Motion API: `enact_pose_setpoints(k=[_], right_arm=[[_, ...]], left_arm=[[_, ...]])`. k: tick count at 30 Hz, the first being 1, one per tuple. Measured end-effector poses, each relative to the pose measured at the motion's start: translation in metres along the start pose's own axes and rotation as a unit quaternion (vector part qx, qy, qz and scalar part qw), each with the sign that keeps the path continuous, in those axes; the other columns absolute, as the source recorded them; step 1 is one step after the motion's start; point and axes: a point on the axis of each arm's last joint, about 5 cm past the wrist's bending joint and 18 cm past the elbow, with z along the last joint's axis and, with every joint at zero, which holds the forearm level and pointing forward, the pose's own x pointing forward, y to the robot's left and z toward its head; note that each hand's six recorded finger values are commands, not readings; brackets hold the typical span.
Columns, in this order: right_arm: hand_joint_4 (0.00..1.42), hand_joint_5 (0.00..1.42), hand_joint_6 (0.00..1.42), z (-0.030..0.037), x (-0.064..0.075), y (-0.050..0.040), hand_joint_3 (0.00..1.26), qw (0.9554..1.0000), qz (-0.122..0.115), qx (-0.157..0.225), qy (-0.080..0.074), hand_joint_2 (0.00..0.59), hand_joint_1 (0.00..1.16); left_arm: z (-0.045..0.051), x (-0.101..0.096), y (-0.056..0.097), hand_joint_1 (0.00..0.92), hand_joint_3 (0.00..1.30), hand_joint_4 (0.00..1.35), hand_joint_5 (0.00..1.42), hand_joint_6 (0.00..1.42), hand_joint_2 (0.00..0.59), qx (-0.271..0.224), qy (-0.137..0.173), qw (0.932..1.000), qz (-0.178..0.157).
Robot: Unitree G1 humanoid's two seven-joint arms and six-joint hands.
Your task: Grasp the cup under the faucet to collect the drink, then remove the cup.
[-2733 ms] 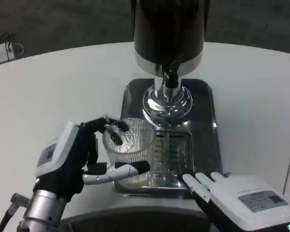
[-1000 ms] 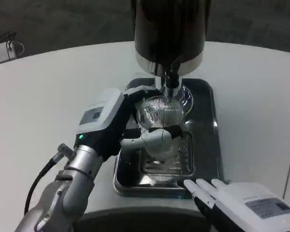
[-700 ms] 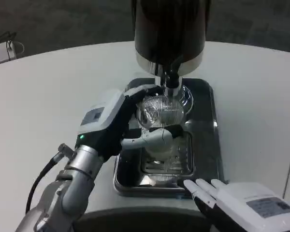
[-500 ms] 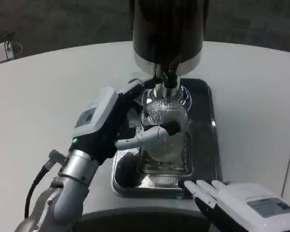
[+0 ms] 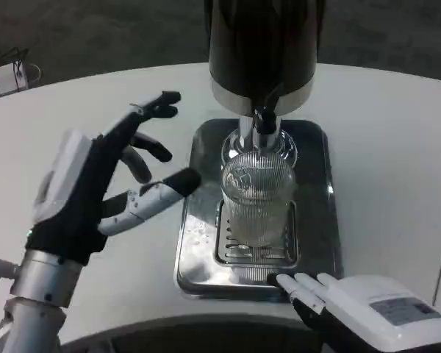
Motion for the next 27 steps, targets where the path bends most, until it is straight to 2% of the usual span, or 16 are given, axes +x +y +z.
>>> enact_pose_setpoints(k=[4, 7, 13, 19, 23, 27], right_arm=[[0.0, 0.0, 0.0, 0.0001, 0.002, 0.0, 0.01, 1.0, 0.003, 0.001, -0.002, 0.434, 0.57], [0.0, 0.0, 0.0, 0.0008, 0.003, 0.0001, 0.02, 1.0, 0.004, 0.001, -0.005, 0.434, 0.57], [0.0, 0.0, 0.0, 0.0025, 0.003, 0.0006, 0.02, 0.9999, 0.005, 0.002, -0.011, 0.434, 0.56], [0.0, 0.0, 0.0, 0.0029, 0.004, 0.0006, 0.02, 0.9999, 0.004, 0.003, -0.01, 0.434, 0.56], [0.0, 0.0, 0.0, 0.003, 0.003, 0.0007, 0.02, 1.0, 0.001, 0.003, -0.007, 0.434, 0.56], [0.0, 0.0, 0.0, 0.0028, 0.002, 0.001, 0.02, 1.0, 0.0, 0.007, -0.004, 0.434, 0.56]], left_arm=[[0.0144, 0.007, 0.012, 0.043, 0.31, 0.29, 0.42, 0.54, 0.04, -0.036, -0.029, 0.9988, 0.013], [0.0232, 0.015, 0.018, 0.045, 0.29, 0.26, 0.35, 0.4, 0.053, -0.071, -0.044, 0.9965, 0.003], [0.0328, 0.038, 0.023, 0.037, 0.25, 0.21, 0.31, 0.34, 0.06, -0.12, -0.06, 0.9906, -0.026], [0.0454, 0.062, 0.016, 0.032, 0.22, 0.18, 0.28, 0.32, 0.067, -0.149, -0.084, 0.9824, -0.075], [0.0482, 0.072, 0.009, 0.032, 0.22, 0.17, 0.28, 0.31, 0.068, -0.156, -0.089, 0.9777, -0.109], [0.0476, 0.074, 0.001, 0.018, 0.17, 0.12, 0.24, 0.29, 0.066, -0.163, -0.085, 0.9742, -0.13]])
